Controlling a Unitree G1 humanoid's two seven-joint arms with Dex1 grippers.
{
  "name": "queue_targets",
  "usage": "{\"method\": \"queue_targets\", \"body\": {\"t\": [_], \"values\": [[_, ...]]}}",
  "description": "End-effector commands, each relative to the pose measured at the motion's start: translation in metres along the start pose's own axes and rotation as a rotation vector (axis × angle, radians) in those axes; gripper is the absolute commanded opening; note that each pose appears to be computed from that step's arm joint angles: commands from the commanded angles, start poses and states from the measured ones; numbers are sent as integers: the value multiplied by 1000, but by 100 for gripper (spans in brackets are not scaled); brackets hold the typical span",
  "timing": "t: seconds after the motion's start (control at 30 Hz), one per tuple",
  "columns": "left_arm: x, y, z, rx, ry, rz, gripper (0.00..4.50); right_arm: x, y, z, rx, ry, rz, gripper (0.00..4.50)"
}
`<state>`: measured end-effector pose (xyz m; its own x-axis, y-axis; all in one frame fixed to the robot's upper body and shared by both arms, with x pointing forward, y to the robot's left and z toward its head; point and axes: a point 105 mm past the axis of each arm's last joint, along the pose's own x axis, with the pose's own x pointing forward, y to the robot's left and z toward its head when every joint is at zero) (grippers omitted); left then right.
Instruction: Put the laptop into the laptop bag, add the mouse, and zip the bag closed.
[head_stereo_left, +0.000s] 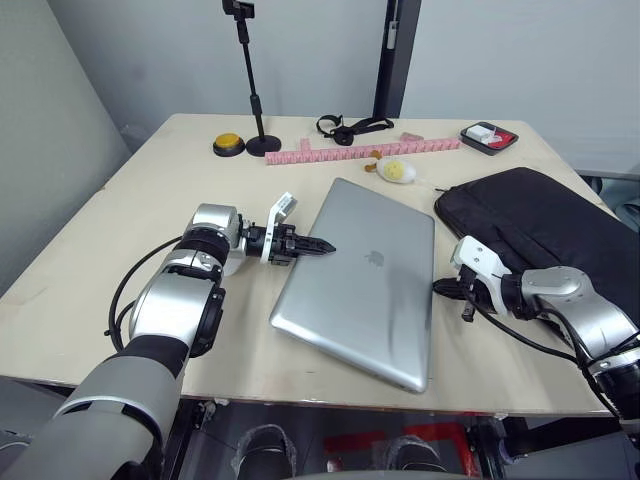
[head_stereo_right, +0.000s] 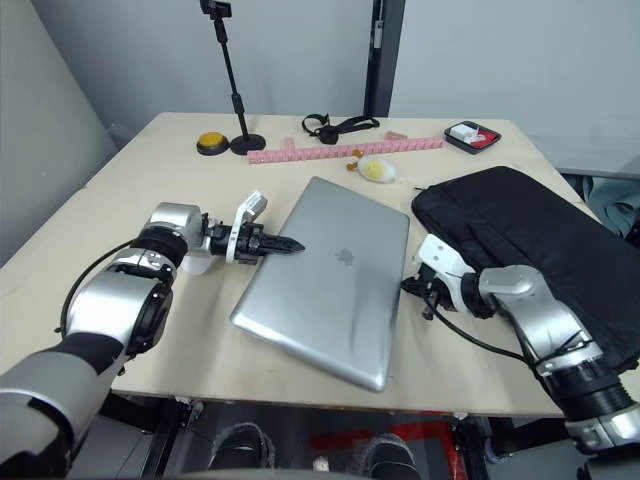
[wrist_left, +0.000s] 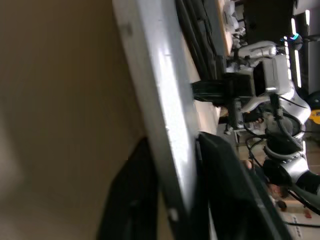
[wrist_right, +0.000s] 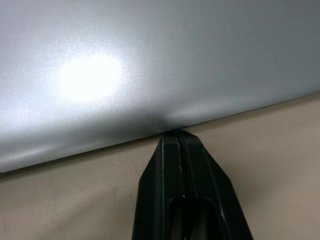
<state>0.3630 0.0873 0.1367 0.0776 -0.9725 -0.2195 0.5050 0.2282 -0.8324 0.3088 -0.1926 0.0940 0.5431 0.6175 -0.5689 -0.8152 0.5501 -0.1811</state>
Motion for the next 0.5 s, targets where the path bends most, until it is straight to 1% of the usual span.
{"method": "queue_targets", "body": {"t": [0.03, 0.2, 0.27, 0.37, 0.47, 0.5], "values": [[-2, -20, 14, 110, 28, -16, 35, -1, -1, 16, -37, -56, -3, 0], [-7, -16, 8, 108, 65, 6, 33, -3, 0, 30, -35, -121, 3, 0], [-8, -17, 8, 109, 61, 6, 33, -5, 0, 34, -38, -137, 6, 0], [-16, -34, 22, 97, -18, -59, 33, -14, -1, 39, -47, -156, 7, 0], [-22, -44, 29, 88, -59, -86, 33, -26, -1, 46, -49, -189, 11, 0], [-27, -52, 32, 73, -87, -122, 33, -34, -4, 49, -41, -210, -3, 0]]}}
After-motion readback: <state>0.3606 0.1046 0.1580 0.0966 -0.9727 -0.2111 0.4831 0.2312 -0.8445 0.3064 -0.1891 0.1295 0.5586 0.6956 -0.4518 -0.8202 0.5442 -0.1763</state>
